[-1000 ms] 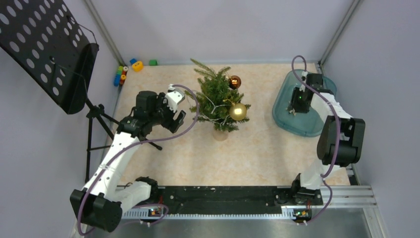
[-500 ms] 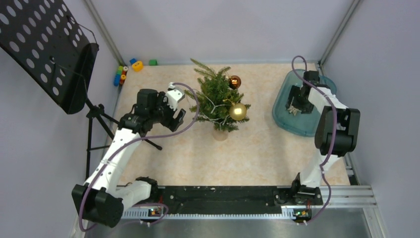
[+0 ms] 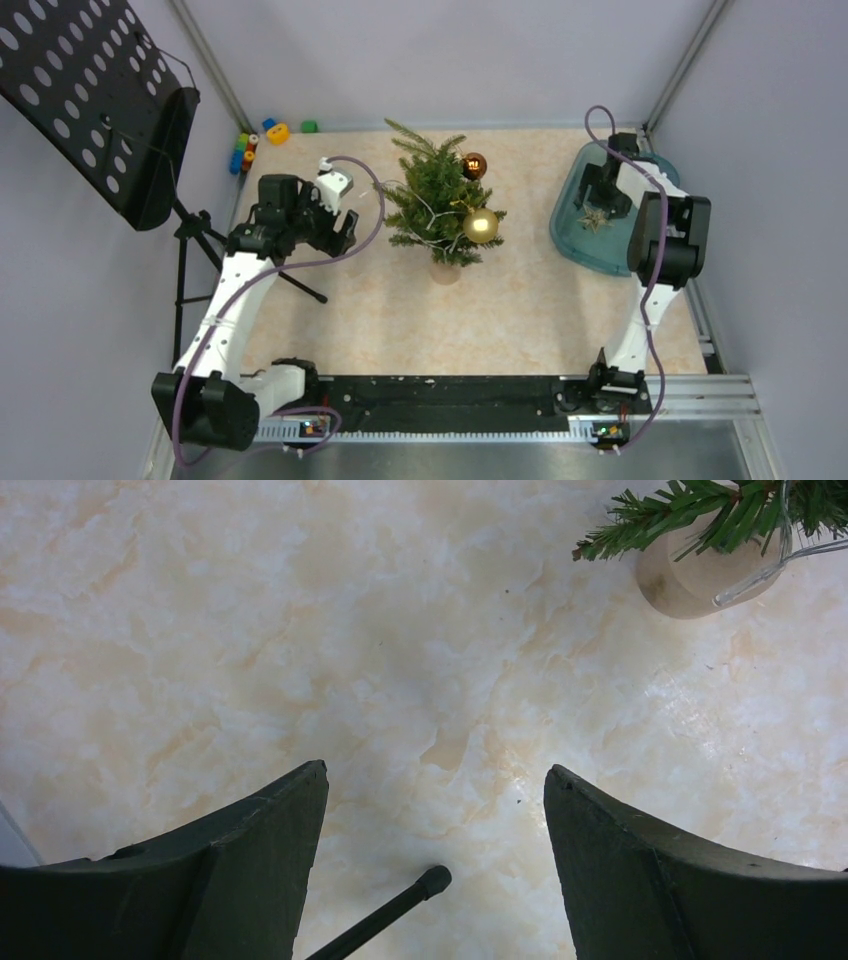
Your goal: Decorate the small christmas tree
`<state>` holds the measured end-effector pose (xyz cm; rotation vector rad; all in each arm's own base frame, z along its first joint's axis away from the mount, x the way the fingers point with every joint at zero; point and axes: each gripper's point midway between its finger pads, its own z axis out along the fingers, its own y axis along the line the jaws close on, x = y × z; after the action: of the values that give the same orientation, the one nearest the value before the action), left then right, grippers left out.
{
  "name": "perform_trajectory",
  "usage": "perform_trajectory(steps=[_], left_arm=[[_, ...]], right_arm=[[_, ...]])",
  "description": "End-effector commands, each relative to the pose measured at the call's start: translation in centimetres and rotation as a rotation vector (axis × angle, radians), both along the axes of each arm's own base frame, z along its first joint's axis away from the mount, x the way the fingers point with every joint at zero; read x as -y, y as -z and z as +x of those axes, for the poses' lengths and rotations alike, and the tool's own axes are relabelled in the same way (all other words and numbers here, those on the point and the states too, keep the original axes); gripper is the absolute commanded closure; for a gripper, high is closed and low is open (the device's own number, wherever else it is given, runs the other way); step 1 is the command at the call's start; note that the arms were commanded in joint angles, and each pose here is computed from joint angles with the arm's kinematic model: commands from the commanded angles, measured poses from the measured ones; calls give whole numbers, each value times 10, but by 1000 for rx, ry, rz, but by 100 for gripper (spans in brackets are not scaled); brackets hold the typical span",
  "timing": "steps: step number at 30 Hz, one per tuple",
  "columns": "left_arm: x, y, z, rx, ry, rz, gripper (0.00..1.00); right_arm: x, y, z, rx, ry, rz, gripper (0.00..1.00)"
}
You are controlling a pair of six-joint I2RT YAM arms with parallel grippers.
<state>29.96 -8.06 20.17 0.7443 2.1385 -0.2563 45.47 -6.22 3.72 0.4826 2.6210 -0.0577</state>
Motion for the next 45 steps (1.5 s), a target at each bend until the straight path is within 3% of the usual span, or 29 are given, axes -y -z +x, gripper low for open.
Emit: perform_trajectory(steps=[1, 10, 23, 33, 41, 45], left_arm=[[1, -19, 5, 24, 6, -43, 16], [-2, -21, 4, 27, -2, -56, 16], [-3, -19, 4, 23, 3, -57, 16], [-1, -19, 4, 27, 10, -60, 16], [-2, -20, 2, 32, 8, -56, 16], [-2, -20, 3, 31, 11, -59, 16]], right_arm=[[4, -3, 7, -7, -23, -51, 21], [-8, 19, 9, -79, -72, 11, 28], [-23, 5, -1, -66, -127, 57, 24], [-8, -9, -24, -103, -117, -31, 25], [-19, 15, -25, -153, -139, 35, 40], [-18, 4, -21, -115, -156, 19, 40]])
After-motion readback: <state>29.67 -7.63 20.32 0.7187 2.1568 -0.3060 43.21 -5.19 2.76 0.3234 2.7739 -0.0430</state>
